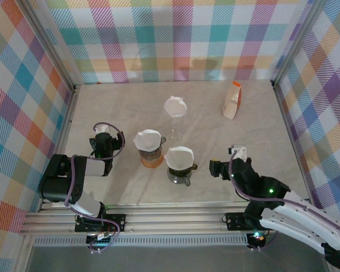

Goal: Place the coffee filter in the dripper

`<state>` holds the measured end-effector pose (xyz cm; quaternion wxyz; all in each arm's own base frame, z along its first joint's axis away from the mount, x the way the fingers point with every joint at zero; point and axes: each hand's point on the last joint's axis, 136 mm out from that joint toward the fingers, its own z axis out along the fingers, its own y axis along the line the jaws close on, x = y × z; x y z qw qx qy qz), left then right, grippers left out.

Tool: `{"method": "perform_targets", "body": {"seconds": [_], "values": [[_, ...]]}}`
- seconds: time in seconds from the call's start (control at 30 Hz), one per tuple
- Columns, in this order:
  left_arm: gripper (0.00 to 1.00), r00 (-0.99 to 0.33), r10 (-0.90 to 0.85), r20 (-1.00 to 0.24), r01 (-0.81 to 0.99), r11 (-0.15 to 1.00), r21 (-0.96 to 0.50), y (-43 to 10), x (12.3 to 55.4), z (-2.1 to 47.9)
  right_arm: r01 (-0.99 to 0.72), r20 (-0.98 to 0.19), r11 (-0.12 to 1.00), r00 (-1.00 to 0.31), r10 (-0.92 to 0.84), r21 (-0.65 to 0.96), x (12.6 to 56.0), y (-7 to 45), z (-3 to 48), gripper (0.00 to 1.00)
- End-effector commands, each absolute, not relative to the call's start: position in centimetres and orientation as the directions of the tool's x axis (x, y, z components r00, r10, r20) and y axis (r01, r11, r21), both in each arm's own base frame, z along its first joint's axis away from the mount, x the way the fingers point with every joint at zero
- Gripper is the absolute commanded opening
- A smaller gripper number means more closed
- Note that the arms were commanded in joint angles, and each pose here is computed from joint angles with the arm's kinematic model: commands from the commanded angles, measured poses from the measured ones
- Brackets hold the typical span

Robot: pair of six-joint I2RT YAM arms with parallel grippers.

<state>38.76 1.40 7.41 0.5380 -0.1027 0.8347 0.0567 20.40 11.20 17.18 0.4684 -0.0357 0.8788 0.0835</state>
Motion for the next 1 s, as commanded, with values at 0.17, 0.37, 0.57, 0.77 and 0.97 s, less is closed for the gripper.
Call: {"method": "perform_targets", "body": {"seconds": [0.17,0.37,0.57,0.77,0.97], "values": [[1.0,-0.368,-0.101,-0.924,-0.221,0.975,-0.018,1.1,39.2,8.2,-0.043,-0.871,0.999,-0.491,-0.006,0.017,28.3,9.6,15.9,0.99],[1.0,-0.368,-0.1,-0.924,-0.221,0.975,-0.018,1.1,39.2,8.3,0.025,-0.885,0.999,-0.466,-0.015,-0.03,33.6,6.3,15.6,0.99],[1.0,-0.368,-0.1,-0.924,-0.221,0.975,-0.018,1.1,39.2,8.2,0.022,-0.908,0.994,-0.41,-0.088,-0.106,36.3,3.8,13.6,0.99],[1.0,-0.367,-0.101,-0.925,-0.221,0.975,-0.019,1.1,39.2,8.3,0.029,-0.946,0.994,-0.312,-0.088,-0.102,38.1,2.5,12.2,0.99],[1.0,-0.368,-0.1,-0.924,-0.22,0.975,-0.018,1.1,39.2,8.2,0.001,-0.93,0.999,-0.367,-0.036,-0.039,39.8,2.3,10.3,0.99]]}}
